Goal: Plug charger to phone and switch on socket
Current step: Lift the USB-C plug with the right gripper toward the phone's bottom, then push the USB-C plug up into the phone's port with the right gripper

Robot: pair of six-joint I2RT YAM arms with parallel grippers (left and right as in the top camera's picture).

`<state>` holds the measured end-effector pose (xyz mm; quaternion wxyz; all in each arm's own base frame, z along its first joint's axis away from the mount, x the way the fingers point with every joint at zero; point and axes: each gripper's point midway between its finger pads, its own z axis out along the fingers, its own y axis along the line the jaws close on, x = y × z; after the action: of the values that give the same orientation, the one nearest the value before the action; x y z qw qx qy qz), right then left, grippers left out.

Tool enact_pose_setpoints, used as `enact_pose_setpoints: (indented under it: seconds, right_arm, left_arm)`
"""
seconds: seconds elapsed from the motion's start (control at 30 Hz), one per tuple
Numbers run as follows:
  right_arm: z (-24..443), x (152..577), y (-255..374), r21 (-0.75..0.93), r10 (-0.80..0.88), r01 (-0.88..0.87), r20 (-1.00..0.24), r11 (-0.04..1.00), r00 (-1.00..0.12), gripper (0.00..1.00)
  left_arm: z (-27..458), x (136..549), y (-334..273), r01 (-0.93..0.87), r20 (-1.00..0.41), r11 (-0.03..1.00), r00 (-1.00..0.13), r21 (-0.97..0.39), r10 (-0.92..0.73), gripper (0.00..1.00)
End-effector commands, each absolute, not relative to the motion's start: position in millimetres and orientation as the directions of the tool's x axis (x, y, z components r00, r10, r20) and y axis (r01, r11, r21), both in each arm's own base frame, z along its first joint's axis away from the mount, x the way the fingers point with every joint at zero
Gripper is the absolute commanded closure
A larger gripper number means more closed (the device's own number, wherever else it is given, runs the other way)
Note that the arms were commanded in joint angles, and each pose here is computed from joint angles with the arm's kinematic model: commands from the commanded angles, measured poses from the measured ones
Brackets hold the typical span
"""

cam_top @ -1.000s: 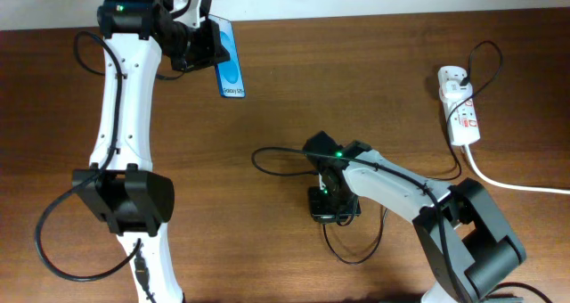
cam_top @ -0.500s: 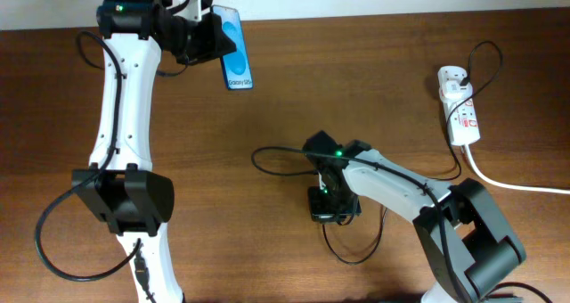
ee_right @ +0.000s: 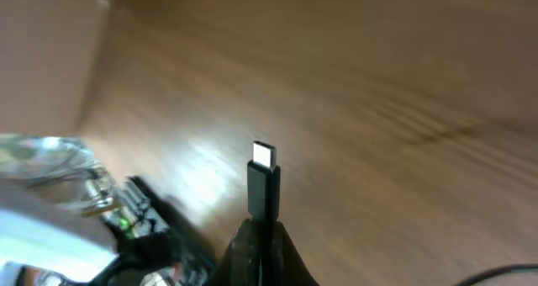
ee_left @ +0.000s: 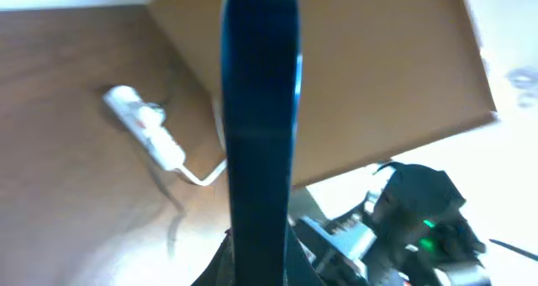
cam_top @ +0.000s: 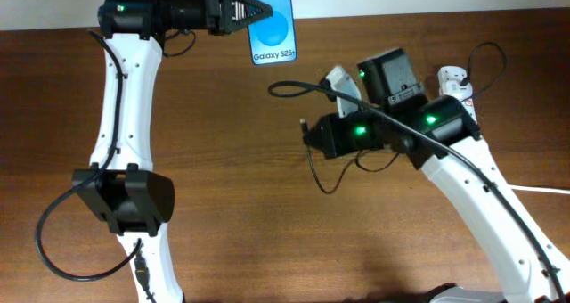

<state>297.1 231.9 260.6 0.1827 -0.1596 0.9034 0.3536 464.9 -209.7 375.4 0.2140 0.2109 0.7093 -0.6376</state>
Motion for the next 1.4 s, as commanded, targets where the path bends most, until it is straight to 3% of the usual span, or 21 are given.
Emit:
enact_pose_setpoints:
  seconds: [0.0,0.13,0.27,0.5,0.83,1.37]
  right_arm:
    - [293,293,253,0.640,-0.184,-0.538,-0.535,0.549,-0.824,0.96]
    - [310,304,261,0.638,-0.149,-0.580,-0.598,0.507,-0.788,0.96]
    - [303,327,249,0.602,-0.060,-0.492,-0.593,0.629,-0.803,0.96]
    - [315,330,263,0.573,-0.064,-0.545,-0.651,0.612,-0.756,0.96]
    - [317,350,251,0.457,-0.024,-0.481,-0.706,0.748,-0.708,0.96]
    - [320,356,248,0.440,-0.010,-0.473,-0.724,0.763,-0.690,0.96]
  left_arm:
    - [399,441,-210,0.564,-0.566,-0.051,-0.821,-0.824,0.071,1.00]
    - [399,441,-210,0.534,-0.536,-0.049,-0.841,-0.844,0.073,1.00]
    - [398,441,-210,0.540,-0.542,-0.045,-0.837,-0.840,0.071,1.00]
    - [390,441,-232,0.594,-0.592,-0.003,-0.801,-0.805,0.086,1.00]
    - [387,442,-236,0.593,-0.589,0.013,-0.803,-0.805,0.088,1.00]
    - [385,444,-236,0.595,-0.591,0.031,-0.802,-0.803,0.083,1.00]
